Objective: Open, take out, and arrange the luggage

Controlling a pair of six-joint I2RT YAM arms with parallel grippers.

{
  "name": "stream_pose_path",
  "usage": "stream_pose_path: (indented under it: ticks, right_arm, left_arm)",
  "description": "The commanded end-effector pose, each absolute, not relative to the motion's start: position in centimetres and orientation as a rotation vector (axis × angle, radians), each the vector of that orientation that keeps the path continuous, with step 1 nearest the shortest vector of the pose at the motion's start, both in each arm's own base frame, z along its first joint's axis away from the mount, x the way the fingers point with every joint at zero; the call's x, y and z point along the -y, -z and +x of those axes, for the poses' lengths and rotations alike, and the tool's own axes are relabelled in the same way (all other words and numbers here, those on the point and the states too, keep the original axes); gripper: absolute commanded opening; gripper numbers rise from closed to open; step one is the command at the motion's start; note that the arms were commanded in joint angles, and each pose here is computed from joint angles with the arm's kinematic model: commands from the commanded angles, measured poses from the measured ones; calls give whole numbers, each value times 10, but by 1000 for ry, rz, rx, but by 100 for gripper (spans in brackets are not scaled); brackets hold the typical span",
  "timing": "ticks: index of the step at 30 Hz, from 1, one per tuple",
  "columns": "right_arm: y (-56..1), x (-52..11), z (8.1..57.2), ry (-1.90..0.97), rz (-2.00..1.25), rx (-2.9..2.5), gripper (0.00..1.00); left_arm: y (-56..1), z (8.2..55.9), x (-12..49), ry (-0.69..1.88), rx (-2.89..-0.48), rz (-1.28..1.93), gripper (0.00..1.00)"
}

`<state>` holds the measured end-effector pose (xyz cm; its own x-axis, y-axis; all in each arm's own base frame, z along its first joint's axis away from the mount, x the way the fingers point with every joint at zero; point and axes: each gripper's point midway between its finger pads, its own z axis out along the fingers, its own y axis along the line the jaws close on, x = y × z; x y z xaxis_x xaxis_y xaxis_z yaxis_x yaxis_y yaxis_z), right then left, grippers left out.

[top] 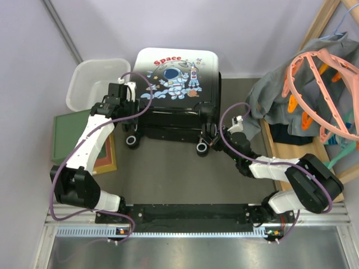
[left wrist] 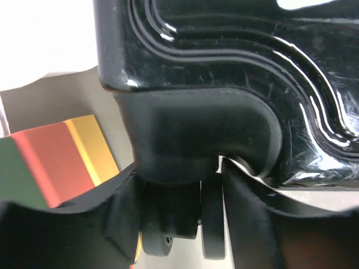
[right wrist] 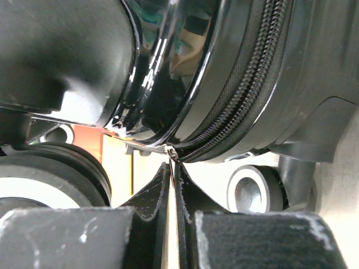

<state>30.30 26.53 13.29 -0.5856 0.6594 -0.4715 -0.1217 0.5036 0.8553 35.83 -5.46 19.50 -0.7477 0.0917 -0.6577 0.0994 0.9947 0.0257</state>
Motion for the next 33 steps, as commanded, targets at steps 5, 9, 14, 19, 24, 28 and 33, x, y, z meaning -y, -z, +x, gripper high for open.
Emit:
stream_pose_path:
  ticks: [5,9,14,19,24,28,33]
  right_arm:
    - [-137,-264,312,-1110,414,-1912,0]
    - [-144,-252,328,-1089,433,-1898,0]
    - [-162,-226,355,-1041,445,-1849,0]
    - [-173,-206,381,-938,399,-1867,0]
    - [-152,-204,378,-921,397,-1915,0]
    - [-131,-210,366,-965,429,-1941,0]
    - [-132,-241,346,-1017,386,-1939,0]
  left_arm:
    - [-190,349,116,422,-2418,252,29]
    - [-200,335,136,588,-2412,264,0]
    - [-218,303,161,814,-2370,263,0]
    - [-224,278,183,977,-2341,189,0]
    - [-215,287,191,1000,-2307,133,0]
    - [-214,293,202,1037,-2301,114,0]
    - [-232,301,221,1086,-2266,145,0]
